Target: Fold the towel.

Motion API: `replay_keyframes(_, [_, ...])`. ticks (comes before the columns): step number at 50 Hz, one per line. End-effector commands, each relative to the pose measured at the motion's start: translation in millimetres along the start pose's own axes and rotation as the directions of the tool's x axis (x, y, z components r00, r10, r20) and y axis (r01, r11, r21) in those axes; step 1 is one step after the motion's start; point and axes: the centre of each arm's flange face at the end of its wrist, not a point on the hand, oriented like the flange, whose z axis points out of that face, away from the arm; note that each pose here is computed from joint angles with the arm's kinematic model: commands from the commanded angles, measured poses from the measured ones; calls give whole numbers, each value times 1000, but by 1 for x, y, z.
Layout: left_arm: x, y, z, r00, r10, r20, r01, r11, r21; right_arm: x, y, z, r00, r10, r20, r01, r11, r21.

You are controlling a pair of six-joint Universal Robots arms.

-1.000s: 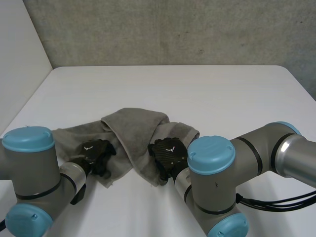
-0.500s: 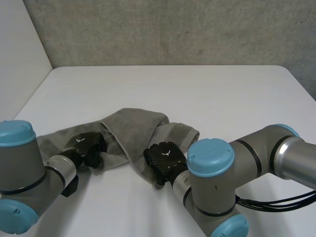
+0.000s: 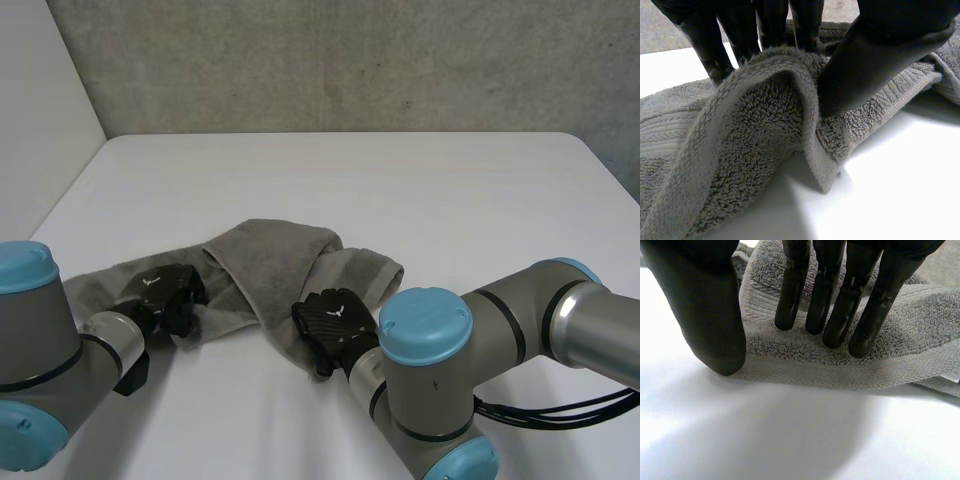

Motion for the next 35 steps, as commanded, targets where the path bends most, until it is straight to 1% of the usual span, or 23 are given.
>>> replay_keyframes(1, [0,0,0,1000,-1,1,1,1000,0,0,-1,0,1000,-1,2,1,1000,6])
replay_keyframes(21, [0,1,-1,1000,-1,-1,1,1000,-3,4,1,3,1000,7,-6,-7,1000,0])
replay_keyframes(29, [0,1,-1,1000,-1,-1,1,1000,-3,6,-10,-1,1000,6,-12,-6,1000,24])
replay_keyframes(35, [0,1,-1,1000,-1,-1,1,1000,-3,6,-11,-2,1000,6,-12,-6,1000,27])
